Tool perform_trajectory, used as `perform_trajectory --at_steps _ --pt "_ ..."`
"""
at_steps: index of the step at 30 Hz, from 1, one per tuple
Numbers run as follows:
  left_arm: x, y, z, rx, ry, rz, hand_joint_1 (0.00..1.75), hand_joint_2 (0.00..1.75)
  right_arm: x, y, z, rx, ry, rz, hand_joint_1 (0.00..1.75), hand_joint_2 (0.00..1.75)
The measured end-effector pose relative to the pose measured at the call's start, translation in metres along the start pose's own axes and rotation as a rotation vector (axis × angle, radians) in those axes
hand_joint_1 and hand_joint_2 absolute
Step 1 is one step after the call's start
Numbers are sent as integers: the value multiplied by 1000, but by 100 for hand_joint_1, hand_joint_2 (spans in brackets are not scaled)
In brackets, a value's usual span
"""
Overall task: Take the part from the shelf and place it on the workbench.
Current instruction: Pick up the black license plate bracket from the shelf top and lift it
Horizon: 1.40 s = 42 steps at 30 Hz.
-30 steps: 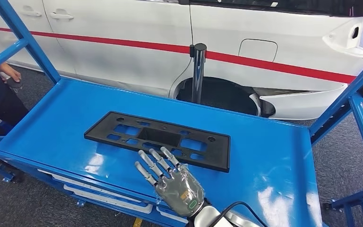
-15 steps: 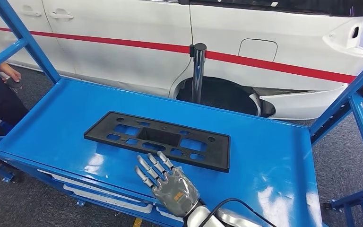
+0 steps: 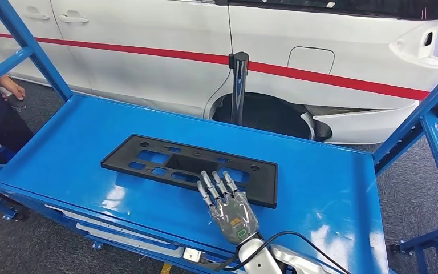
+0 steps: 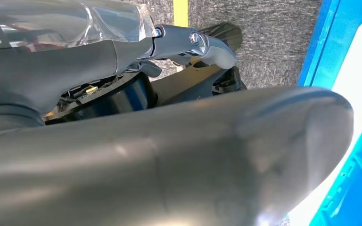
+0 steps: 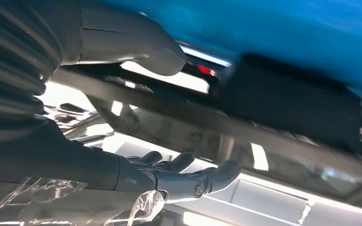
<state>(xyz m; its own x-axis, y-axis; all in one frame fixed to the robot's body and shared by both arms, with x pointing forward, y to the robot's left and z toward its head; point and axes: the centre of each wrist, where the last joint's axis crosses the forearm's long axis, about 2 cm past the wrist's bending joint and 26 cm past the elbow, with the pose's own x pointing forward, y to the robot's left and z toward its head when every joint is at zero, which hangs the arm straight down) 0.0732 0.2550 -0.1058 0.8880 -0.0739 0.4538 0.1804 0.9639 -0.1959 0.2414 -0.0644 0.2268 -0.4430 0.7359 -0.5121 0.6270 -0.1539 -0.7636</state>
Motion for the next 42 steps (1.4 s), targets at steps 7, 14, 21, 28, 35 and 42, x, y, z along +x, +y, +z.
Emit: perform_trajectory --at_steps 7,14,21,28,35,42 --pt "0 0 0 -1 7 -1 0 0 -13 10 3 26 53 14 0 175" --pt "2 0 0 -8 11 2 0 0 -18 13 5 28 90 19 0 175" --pt "3 0 -1 -9 17 2 0 0 -18 15 8 -5 133 10 0 175" --pt "3 -1 -1 6 18 6 0 0 -21 18 7 -25 136 10 0 175" --pt "5 -11 -3 35 22 7 0 0 -23 21 7 -55 139 -10 44 175" --pt "6 -12 -4 31 23 2 0 0 -24 27 6 -70 118 -26 175 175"
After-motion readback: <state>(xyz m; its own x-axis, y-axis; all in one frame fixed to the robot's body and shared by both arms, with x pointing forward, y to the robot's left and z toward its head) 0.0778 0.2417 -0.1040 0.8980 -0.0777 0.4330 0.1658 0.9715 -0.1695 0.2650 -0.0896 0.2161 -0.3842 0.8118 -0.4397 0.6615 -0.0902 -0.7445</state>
